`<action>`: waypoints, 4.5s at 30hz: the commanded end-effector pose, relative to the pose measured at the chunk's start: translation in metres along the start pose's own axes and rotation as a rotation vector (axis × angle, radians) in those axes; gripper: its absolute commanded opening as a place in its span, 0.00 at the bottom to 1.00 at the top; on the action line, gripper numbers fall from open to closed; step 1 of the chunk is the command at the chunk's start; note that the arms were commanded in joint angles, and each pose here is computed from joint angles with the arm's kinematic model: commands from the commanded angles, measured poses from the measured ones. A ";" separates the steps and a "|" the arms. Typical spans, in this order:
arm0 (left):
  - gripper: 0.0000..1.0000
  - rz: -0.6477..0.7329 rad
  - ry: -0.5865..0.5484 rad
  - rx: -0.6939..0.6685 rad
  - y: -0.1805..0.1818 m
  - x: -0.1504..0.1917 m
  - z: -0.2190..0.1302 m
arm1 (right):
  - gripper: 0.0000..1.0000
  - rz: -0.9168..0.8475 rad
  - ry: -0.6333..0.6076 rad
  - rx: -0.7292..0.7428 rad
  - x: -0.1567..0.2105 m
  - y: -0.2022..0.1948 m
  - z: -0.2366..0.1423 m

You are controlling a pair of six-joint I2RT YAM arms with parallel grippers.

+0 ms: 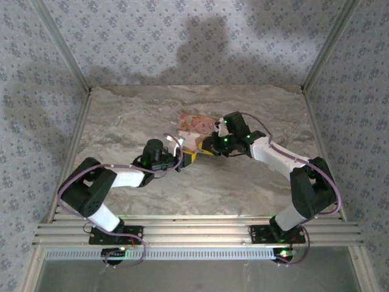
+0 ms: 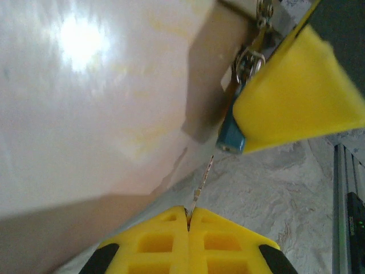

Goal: Unlock the padlock with the key

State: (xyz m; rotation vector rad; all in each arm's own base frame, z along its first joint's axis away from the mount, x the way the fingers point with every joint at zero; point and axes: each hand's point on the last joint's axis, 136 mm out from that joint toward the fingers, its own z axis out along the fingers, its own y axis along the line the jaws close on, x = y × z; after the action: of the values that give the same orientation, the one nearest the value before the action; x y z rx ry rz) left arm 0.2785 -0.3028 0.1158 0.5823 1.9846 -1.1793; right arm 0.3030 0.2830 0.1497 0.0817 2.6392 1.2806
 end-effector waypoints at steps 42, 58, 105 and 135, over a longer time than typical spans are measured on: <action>0.00 0.056 -0.014 0.029 -0.011 -0.021 0.004 | 0.00 -0.060 -0.007 -0.084 -0.007 0.038 -0.007; 0.00 0.037 -0.055 0.032 -0.013 -0.039 0.005 | 0.00 -0.061 0.034 -0.072 0.002 0.039 0.006; 0.00 -0.022 -0.003 -0.070 0.020 0.074 0.005 | 0.65 -0.061 -0.178 0.285 0.032 -0.039 0.015; 0.00 -0.034 0.020 -0.159 0.006 0.067 0.006 | 0.56 0.142 -0.304 0.206 0.051 -0.061 0.058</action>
State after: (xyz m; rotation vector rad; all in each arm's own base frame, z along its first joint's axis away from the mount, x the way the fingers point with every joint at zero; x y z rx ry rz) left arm 0.2391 -0.2969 0.0428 0.4944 2.1335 -0.9976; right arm 0.2651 0.2945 0.0619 0.4281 2.5388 0.9275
